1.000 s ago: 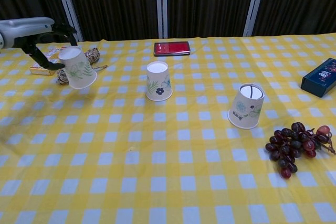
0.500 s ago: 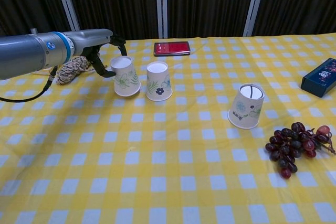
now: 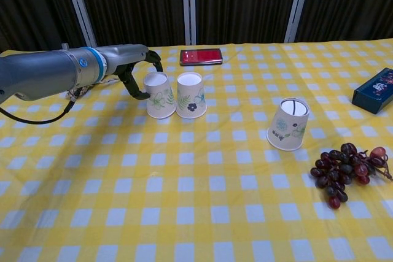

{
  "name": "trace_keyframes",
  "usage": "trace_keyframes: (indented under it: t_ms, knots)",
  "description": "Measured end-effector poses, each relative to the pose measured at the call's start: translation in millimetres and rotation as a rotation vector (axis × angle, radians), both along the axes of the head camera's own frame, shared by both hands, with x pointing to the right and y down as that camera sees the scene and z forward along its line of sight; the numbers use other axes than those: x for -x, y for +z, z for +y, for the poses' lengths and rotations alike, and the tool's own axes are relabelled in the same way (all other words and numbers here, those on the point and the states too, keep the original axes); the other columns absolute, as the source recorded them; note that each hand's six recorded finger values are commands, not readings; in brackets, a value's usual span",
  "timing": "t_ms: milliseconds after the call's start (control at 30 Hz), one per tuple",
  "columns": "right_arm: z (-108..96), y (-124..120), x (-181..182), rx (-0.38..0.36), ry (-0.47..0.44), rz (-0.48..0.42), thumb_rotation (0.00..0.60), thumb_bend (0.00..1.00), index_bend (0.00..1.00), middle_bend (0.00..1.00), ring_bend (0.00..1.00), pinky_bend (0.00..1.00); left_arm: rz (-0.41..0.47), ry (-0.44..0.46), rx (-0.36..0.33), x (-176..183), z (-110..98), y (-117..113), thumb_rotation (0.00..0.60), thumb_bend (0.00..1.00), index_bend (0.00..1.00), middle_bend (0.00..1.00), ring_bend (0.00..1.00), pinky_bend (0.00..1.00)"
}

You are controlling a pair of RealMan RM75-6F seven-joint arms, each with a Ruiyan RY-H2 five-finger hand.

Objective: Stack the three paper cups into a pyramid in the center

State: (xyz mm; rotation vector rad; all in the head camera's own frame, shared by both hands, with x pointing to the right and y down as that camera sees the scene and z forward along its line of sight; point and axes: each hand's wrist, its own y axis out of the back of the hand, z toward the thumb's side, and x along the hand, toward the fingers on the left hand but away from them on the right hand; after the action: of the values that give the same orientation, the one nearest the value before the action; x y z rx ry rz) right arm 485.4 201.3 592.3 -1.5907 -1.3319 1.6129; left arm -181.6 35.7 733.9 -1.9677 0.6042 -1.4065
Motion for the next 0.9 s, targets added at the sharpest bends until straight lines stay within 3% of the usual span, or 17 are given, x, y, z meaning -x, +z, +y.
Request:
trace_keyframes:
  t_ms: [200, 367, 533, 700, 900]
  knots:
    - [1, 1, 1, 0.004, -0.003, 0.005, 0.600, 0.15, 0.01, 0.00, 0.00, 0.00, 0.011, -0.015, 0.001, 7, 2, -2, 0.600, 0.25, 0.02, 0.00, 0.00, 0.00]
    - [1, 2, 4, 0.005, -0.016, 0.014, 0.600, 0.15, 0.01, 0.00, 0.00, 0.00, 0.044, -0.062, -0.030, 27, 6, -17, 0.600, 0.25, 0.00, 0.00, 0.00, 0.00]
    - [-1, -1, 3, -0.010, -0.012, 0.027, 0.600, 0.15, 0.01, 0.00, 0.00, 0.00, 0.070, -0.121, -0.110, 74, 23, -50, 0.600, 0.25, 0.00, 0.00, 0.00, 0.00]
    - [-5, -5, -2, -0.033, 0.020, 0.036, 0.600, 0.15, 0.01, 0.00, 0.00, 0.00, 0.042, -0.180, -0.181, 132, 50, -85, 0.600, 0.24, 0.00, 0.00, 0.00, 0.00]
    - [-17, -12, 12, -0.055, -0.002, 0.036, 0.600, 0.15, 0.03, 0.00, 0.00, 0.00, 0.026, -0.218, -0.260, 177, 80, -121, 0.600, 0.16, 0.00, 0.00, 0.00, 0.00]
